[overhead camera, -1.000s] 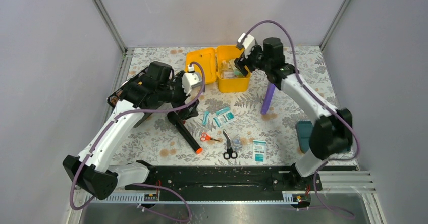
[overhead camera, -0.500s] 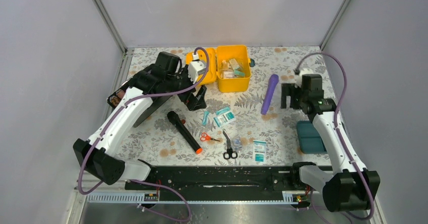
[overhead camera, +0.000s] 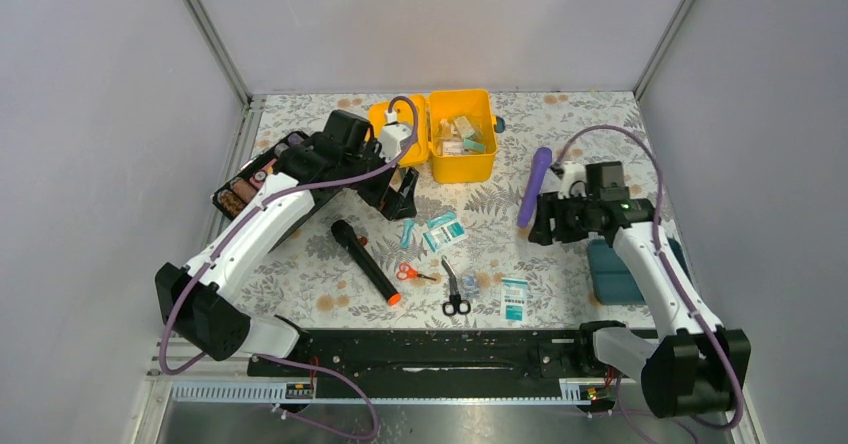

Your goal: Organize the medicine kit

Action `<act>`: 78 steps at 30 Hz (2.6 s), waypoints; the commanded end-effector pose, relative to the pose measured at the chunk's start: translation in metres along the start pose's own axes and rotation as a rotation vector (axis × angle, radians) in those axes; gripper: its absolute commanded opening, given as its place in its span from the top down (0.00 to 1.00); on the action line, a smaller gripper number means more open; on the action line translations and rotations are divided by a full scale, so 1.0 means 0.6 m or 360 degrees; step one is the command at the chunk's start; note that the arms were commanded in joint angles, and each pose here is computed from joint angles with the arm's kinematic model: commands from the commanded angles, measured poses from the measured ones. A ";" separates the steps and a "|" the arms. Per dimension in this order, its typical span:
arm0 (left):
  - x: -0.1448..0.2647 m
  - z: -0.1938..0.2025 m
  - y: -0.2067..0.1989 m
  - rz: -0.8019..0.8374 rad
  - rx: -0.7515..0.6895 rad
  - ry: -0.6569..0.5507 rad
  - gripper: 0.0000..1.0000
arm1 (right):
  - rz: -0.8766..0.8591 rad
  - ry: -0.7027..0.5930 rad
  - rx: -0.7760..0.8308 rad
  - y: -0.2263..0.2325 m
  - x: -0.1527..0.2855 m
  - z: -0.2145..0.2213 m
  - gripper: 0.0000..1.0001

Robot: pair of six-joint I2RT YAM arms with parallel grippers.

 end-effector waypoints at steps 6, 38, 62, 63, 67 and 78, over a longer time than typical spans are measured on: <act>0.007 0.022 0.005 -0.0135 0.0154 -0.0068 0.01 | -0.0299 0.0189 0.0054 0.072 -0.091 0.010 0.38; 0.069 -0.016 -0.016 0.0043 0.0063 -0.0345 0.02 | -0.0459 0.0930 0.0408 0.186 -0.206 0.097 0.56; 0.078 -0.083 0.013 -0.0010 -0.0136 -0.0336 0.06 | -0.0290 -0.0119 0.0865 0.161 -0.059 -0.227 1.00; 0.079 -0.089 0.013 -0.0012 -0.0131 -0.0338 0.06 | -0.0266 -0.0175 0.0855 0.155 -0.064 -0.260 1.00; 0.082 -0.107 0.015 -0.0026 -0.0126 -0.0345 0.06 | -0.0103 -0.0293 0.0831 0.129 -0.103 -0.369 1.00; 0.082 -0.089 0.025 -0.0109 -0.0141 -0.0292 0.05 | 0.0625 -0.0452 0.0725 0.040 -0.253 -0.529 1.00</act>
Point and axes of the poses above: each gripper's point midway between its finger pads, its own x axis back along the fingers, its own y axis along the line the jaws close on, z = x × y, the point moved 7 cm from there along x, back along the fingers, and after that the axes turned 6 degrees about x, right-handed, at the moved point
